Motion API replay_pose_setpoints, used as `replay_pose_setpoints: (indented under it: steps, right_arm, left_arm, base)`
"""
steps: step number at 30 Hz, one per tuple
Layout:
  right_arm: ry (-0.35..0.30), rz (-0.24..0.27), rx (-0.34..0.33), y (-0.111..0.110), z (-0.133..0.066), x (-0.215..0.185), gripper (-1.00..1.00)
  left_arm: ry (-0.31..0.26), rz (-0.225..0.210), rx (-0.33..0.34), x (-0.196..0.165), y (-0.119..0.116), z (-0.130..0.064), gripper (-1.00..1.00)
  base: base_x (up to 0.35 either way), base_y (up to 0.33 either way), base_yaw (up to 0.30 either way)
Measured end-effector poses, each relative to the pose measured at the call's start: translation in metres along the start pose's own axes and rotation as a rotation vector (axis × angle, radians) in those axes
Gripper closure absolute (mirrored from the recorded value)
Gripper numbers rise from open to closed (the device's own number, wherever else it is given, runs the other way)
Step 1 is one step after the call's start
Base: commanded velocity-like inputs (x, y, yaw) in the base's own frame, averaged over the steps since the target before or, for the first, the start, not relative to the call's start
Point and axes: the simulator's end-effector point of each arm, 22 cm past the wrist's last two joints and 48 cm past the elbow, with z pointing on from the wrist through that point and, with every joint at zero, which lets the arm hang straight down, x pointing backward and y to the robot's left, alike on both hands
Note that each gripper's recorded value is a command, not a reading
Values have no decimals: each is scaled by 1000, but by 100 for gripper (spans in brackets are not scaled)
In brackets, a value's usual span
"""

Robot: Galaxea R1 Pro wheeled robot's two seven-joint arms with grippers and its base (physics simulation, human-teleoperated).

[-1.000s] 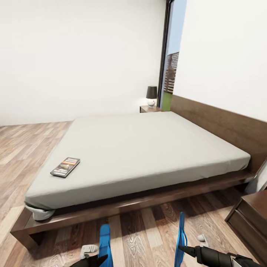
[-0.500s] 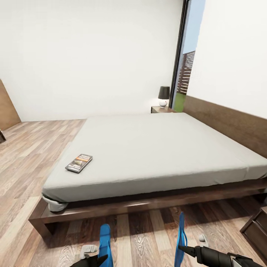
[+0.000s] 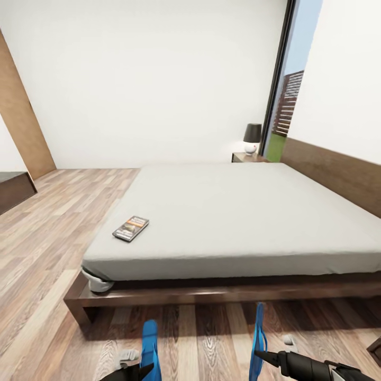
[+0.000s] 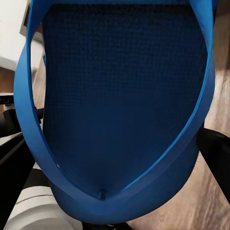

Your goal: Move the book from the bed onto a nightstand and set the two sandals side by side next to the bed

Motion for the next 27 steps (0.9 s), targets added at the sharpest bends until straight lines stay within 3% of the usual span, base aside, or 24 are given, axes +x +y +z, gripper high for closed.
replay_pose_setpoints:
  steps: [12,27]
  right_arm:
    - [0,0,0,0,0,0,100]
    - [4,22,23,-8,-8,7,100]
  left_arm:
    - [0,0,0,0,0,0,100]
    - [-1,1,-1,-1,1,0,100]
  base:
    - [0,0,207]
    - [0,0,14]
